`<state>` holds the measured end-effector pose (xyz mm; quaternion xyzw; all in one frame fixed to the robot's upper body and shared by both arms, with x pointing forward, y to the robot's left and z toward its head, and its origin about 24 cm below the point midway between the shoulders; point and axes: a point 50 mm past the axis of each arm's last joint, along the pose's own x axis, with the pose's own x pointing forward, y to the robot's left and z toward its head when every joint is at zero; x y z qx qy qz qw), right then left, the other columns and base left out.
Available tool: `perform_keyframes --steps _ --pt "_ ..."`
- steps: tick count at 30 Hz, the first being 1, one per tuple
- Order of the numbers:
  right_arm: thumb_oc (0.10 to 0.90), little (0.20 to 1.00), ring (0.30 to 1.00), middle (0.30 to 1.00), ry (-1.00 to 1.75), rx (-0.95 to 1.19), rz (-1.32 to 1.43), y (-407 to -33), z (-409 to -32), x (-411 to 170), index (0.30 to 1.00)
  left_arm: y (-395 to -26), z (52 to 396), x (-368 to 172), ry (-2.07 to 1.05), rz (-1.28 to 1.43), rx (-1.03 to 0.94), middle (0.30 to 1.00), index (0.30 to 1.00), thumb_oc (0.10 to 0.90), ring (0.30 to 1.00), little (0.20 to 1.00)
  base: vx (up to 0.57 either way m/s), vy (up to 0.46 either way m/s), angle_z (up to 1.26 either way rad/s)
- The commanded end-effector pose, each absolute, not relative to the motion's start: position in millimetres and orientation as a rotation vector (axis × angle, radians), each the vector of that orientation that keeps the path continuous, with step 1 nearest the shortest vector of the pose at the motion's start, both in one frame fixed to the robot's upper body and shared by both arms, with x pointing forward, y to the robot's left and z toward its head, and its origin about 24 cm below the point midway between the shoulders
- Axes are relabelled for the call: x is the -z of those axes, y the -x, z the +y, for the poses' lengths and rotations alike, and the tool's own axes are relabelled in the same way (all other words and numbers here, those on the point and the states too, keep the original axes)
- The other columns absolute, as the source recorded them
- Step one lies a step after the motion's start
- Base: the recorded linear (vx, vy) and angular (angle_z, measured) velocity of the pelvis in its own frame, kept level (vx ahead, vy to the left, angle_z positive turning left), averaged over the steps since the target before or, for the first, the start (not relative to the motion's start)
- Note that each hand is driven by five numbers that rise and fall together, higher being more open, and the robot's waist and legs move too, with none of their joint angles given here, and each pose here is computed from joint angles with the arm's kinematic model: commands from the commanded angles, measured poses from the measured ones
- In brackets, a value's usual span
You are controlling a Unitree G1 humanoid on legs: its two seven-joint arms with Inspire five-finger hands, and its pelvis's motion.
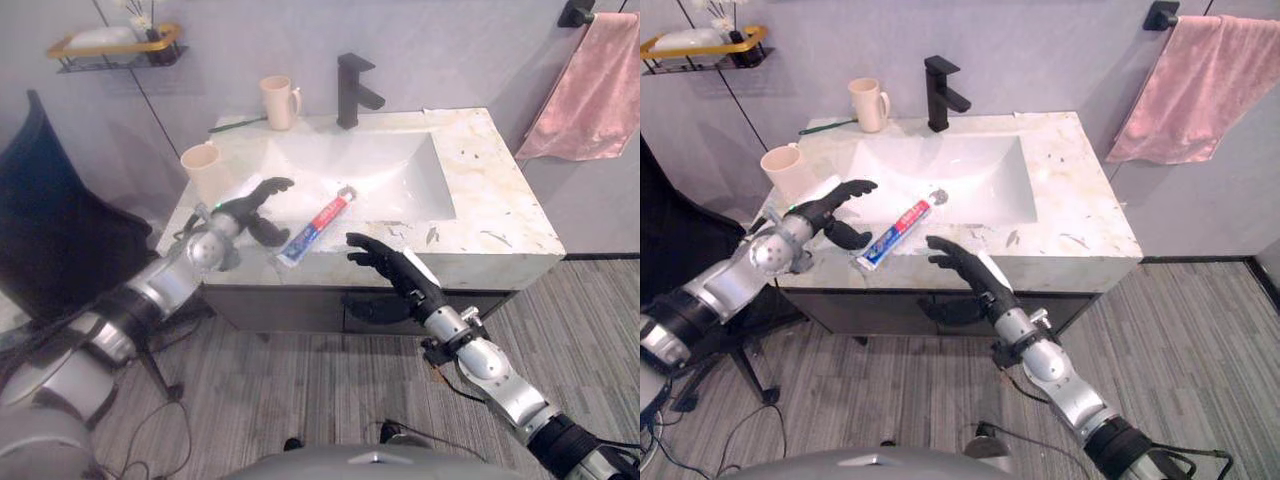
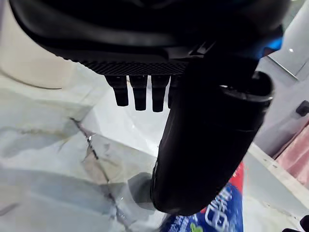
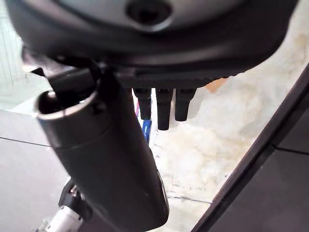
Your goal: Organize the bathroom.
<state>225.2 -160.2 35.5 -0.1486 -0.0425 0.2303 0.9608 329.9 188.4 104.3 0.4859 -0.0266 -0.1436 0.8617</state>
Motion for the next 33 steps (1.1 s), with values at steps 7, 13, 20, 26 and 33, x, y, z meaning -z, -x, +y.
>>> perform_keyframes --steps 7,13,20,26,33 --pt "0.8 0.9 0.9 0.9 0.227 -0.497 -0.416 -228 -164 -101 0.9 -315 212 -135 -1.134 -0.307 0.146 0.9 0.9 0.8 0.9 0.9 -0.01 -0.001 0.0" --pt "0.8 0.9 0.9 0.9 0.191 -0.449 -0.424 -228 -164 -99 0.9 -307 208 -121 -1.135 -0.311 0.15 0.9 0.9 0.8 0.9 0.9 0.0 0.0 0.0" --pt "0.8 0.9 0.9 0.9 0.236 -0.441 -0.308 -228 -165 -75 0.9 -299 208 -111 -1.132 -0.309 0.142 0.9 0.9 0.8 0.9 0.9 0.0 0.0 0.0" --pt "0.8 0.9 0.9 0.9 0.285 -0.417 -0.265 -226 -168 -61 0.9 -297 213 -111 -1.134 -0.304 0.131 0.9 0.9 0.8 0.9 0.9 0.0 0.0 0.0" --pt "0.8 0.9 0.9 0.9 0.253 -0.549 -0.264 -226 -158 -61 0.9 -298 212 -104 -1.132 -0.29 0.114 0.9 0.9 0.8 0.9 0.9 0.01 0.001 0.01"
